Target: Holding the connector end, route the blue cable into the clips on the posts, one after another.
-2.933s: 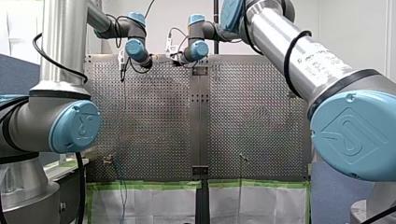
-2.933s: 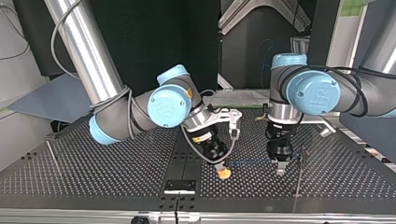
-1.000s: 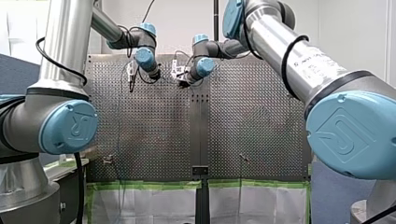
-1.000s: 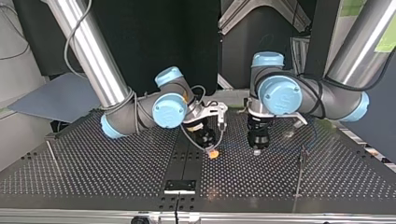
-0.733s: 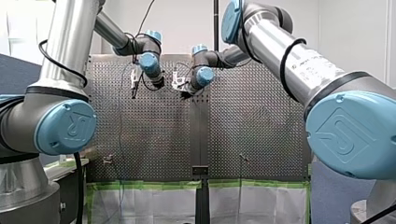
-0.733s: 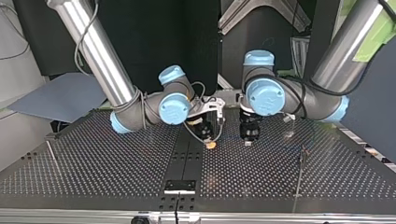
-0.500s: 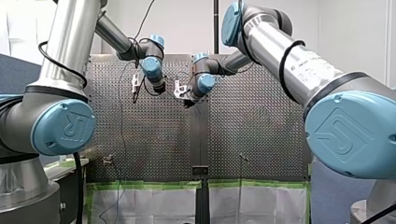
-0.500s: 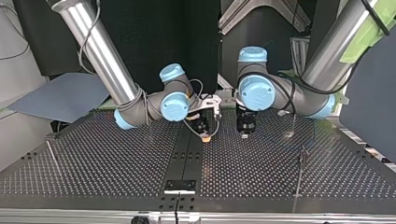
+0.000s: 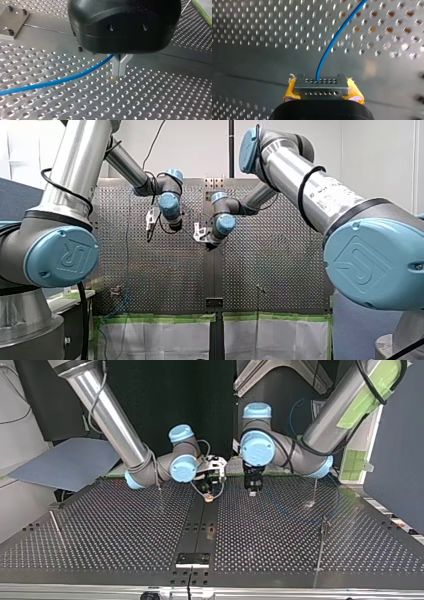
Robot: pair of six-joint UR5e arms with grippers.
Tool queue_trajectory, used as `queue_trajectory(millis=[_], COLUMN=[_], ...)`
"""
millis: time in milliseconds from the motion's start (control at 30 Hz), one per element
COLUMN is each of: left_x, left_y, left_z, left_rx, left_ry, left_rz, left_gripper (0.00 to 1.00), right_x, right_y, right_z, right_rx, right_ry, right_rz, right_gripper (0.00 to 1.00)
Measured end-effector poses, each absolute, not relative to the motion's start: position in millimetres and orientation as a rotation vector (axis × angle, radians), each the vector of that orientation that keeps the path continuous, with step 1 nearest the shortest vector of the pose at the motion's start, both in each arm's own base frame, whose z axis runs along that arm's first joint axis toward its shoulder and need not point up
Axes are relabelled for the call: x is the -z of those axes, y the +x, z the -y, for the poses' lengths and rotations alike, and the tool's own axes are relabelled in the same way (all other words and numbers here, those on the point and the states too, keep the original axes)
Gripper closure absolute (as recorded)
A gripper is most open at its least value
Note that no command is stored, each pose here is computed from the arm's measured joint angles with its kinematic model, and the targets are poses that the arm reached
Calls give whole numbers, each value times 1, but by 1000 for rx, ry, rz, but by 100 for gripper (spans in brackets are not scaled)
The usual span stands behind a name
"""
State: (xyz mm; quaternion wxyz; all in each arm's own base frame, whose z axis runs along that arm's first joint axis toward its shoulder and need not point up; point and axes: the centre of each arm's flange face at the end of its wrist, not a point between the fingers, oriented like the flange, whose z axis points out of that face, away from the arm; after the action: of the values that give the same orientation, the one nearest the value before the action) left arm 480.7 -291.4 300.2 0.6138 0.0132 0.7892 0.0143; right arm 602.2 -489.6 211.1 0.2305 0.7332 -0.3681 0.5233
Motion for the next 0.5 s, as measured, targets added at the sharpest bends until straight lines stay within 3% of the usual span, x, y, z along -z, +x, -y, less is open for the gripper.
queue_trajectory(millis=[500], left_x=[-226], left_y=[460], left_z=[335], left_rx=[-10], left_ry=[81], left_rz=[-1885], left_gripper=[100], right_x=[-236], right_y=[572], right_z=[492], right_rx=[-1503], right_ry=[1863], right_rz=[1049], right_gripper=[100])
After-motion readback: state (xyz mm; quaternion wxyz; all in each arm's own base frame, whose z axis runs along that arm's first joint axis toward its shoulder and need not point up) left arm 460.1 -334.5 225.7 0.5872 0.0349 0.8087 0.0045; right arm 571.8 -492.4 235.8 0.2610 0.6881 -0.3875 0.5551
